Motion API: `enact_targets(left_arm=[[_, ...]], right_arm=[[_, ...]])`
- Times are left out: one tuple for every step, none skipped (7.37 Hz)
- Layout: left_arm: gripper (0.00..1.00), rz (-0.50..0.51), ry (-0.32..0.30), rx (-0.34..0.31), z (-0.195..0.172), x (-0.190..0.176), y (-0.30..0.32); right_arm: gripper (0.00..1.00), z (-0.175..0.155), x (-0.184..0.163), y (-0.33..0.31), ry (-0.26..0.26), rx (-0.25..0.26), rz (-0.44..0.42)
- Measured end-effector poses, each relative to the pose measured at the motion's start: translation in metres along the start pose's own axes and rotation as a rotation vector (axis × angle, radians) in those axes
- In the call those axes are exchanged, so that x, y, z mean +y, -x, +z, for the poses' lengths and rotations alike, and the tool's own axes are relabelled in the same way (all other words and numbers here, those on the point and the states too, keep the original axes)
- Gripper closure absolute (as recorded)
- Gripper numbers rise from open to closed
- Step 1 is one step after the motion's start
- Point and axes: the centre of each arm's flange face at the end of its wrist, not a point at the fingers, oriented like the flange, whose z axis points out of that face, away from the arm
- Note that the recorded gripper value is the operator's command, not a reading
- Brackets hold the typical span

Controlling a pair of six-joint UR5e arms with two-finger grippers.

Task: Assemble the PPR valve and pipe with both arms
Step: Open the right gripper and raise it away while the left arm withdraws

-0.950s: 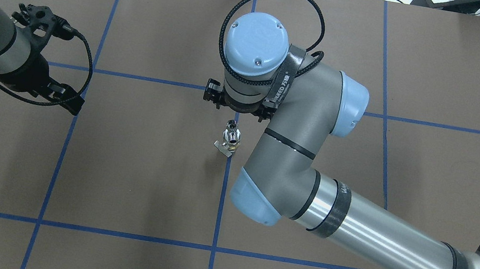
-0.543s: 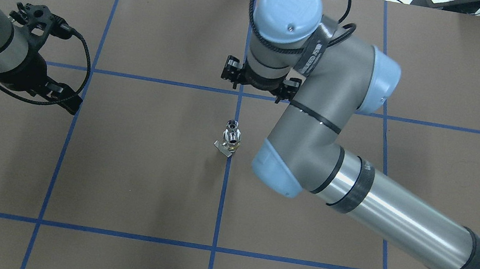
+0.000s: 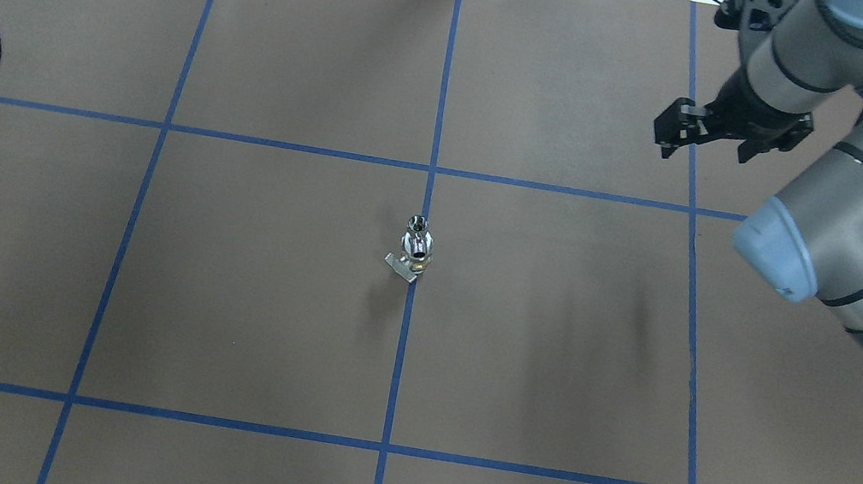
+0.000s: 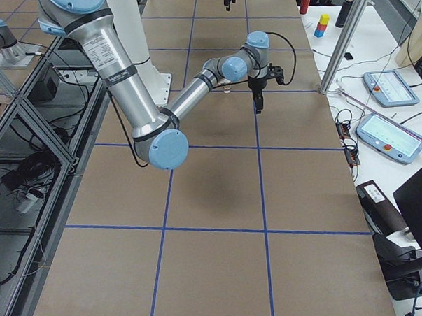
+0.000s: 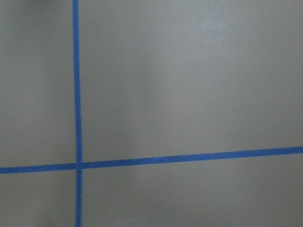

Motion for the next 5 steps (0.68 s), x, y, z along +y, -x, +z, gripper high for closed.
enact_targets(left_arm=[[0.0,0.017,0.005,-0.018,-0.003,0.013,0.041],[0.0,0.032,0.016,-0.027,-0.002,0.026,0.08],[0.0,0.035,0.03,-0.035,0.003,0.041,0.111],[0.0,0.007,0.055,-0.041,0.011,0.061,0.136],[0.0,-0.049,0.085,-0.047,0.02,0.089,0.163]], right_arm=[[0.0,0.0,0.006,-0.054,0.017,0.017,-0.041],[0.0,-0.001,0.014,-0.111,0.038,0.024,-0.079],[0.0,-0.004,0.026,-0.164,0.057,0.021,-0.108],[0.0,-0.007,0.039,-0.211,0.07,0.019,-0.128],[0.0,-0.01,0.053,-0.251,0.079,0.025,-0.133]])
